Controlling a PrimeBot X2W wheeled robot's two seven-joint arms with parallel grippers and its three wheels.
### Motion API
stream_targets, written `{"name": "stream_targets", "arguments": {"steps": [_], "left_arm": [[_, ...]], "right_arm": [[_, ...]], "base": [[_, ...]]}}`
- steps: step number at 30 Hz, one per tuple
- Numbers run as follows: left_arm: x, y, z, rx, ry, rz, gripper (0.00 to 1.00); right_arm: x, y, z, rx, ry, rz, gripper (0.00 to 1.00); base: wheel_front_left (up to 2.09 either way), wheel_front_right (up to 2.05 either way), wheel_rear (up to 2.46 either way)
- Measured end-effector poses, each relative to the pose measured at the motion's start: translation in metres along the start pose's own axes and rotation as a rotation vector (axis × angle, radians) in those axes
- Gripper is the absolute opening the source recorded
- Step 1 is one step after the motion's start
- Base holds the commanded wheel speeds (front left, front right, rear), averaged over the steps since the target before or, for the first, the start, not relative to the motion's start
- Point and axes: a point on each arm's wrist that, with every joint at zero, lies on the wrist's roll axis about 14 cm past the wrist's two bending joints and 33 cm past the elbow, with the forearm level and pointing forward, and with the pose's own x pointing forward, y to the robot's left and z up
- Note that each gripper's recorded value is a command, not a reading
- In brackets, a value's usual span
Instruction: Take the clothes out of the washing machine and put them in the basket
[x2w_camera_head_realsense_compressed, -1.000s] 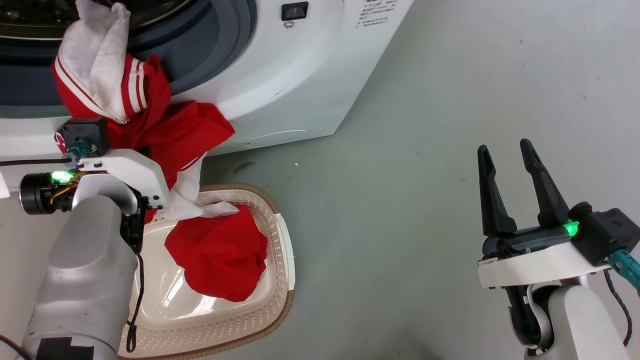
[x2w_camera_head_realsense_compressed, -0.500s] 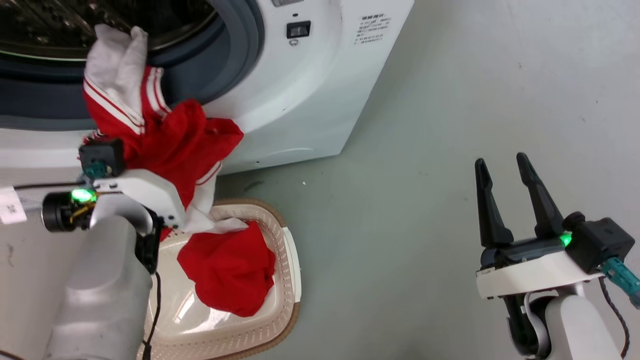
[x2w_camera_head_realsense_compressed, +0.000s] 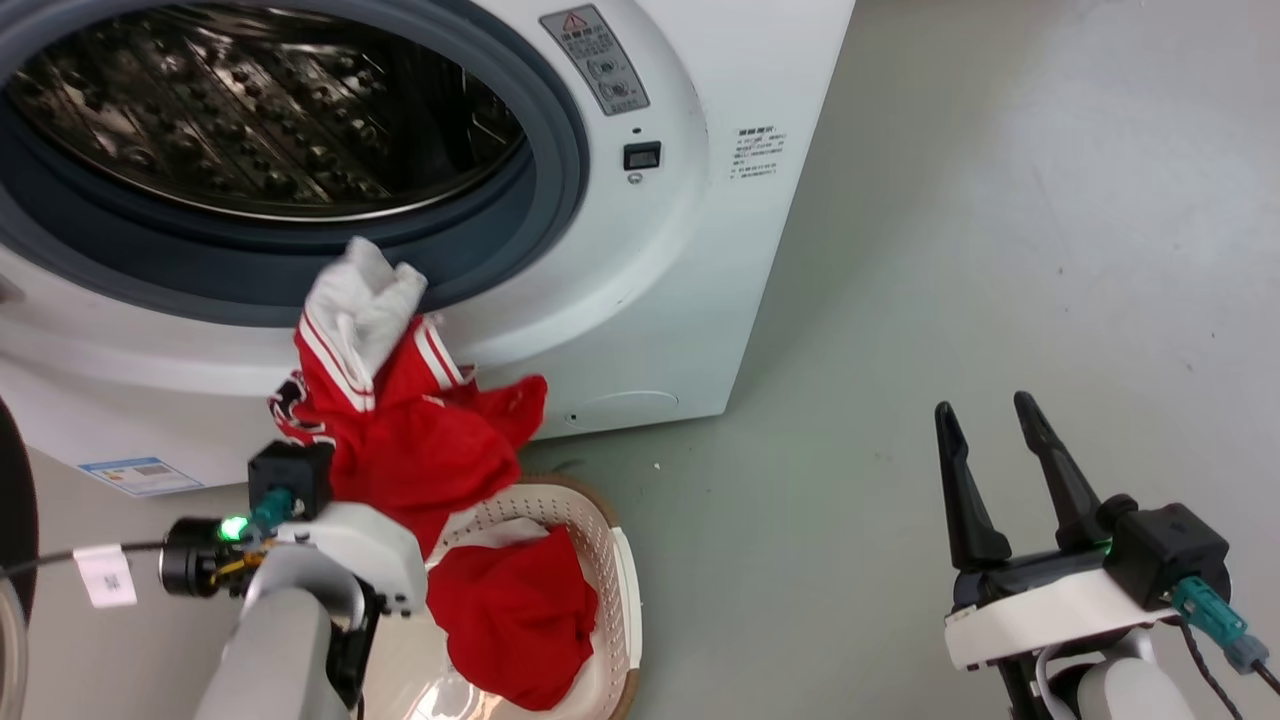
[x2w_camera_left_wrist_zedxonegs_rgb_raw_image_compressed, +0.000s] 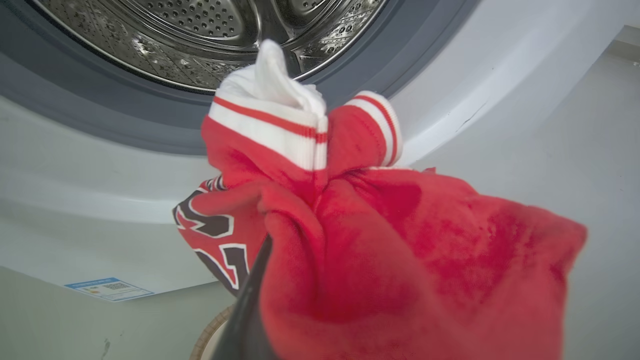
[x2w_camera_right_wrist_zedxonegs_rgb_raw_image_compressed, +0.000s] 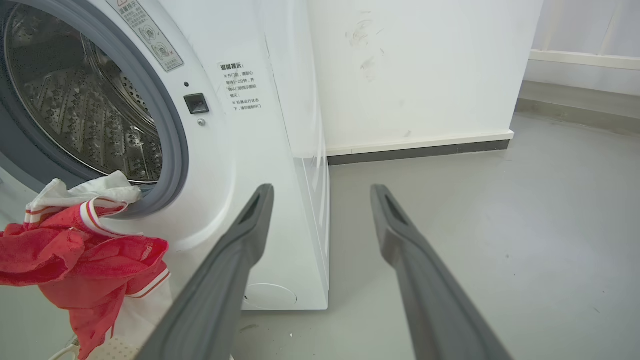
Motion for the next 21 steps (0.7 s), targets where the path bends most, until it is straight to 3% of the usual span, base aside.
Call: {"name": "stream_targets", "arguments": {"steps": [11, 21], "left_arm": [[-0.055, -0.029, -0.028, 0.033, 0.050, -0.088, 0.00], [-0.053, -0.040, -0.085, 0.004, 0.227, -0.130, 0.00]], "right_arm": [[-0.010, 0.012, 0.010, 0.002, -0.028, 0.031, 1.00], [0.005, 0.007, -0.001, -0.012, 0.000, 0.024, 1.00]], "base": [[0.00, 0.00, 0.00], [0.00, 0.00, 0.00]]}}
